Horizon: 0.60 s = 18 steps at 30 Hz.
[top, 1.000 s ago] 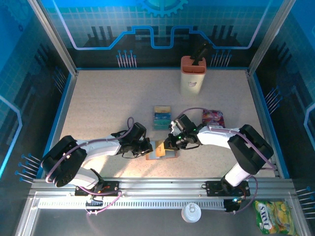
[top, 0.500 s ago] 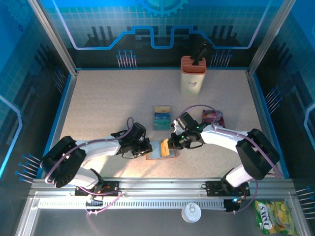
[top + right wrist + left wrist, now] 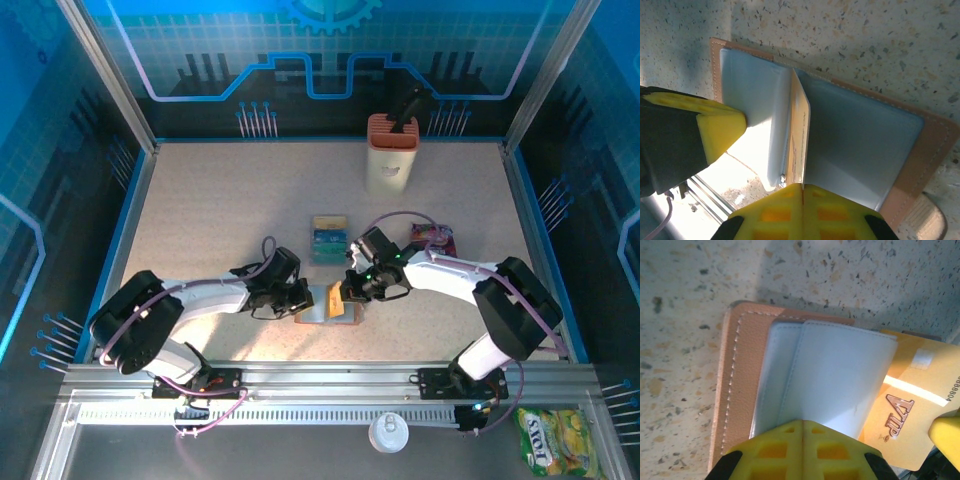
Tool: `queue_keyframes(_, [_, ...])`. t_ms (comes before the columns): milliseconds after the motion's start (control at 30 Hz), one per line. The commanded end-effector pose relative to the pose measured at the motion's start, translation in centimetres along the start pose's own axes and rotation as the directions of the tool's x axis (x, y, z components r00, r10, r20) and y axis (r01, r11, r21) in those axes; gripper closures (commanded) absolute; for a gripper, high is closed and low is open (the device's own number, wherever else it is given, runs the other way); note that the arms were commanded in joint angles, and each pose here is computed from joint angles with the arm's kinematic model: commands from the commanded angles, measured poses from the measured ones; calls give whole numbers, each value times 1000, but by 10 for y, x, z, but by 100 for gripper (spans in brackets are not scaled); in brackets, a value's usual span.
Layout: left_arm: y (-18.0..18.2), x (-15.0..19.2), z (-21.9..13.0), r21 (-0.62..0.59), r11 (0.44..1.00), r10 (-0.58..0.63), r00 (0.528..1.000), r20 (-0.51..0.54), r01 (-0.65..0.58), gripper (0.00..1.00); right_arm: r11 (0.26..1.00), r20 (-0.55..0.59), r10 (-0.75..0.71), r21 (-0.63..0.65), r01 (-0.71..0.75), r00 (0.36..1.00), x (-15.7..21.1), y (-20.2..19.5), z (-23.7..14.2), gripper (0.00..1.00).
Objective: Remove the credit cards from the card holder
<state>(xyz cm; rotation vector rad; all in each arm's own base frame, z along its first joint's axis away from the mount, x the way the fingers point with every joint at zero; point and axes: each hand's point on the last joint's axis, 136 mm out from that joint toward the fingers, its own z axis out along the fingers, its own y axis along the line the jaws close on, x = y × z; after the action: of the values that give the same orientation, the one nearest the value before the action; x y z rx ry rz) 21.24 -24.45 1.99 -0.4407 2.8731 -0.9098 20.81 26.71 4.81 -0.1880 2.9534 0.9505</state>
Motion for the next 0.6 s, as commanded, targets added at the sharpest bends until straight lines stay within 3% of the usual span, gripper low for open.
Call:
queue_keyframes(0, [-4, 1, 2, 2, 1000, 20, 1000, -15, -20, 100, 1000, -14, -3, 0, 3, 1000, 2, 5, 4, 98])
queue_keyframes(333, [-1, -4, -12, -23, 999, 30, 999, 29, -29, 100, 997, 34, -62, 55, 60, 997, -2, 9, -24, 100])
queue_keyframes(567, [-4, -7, -20, -21, 999, 38, 998, 49, -37, 99, 959, 2, -258, 125, 256, 966, -17, 26, -54, 100])
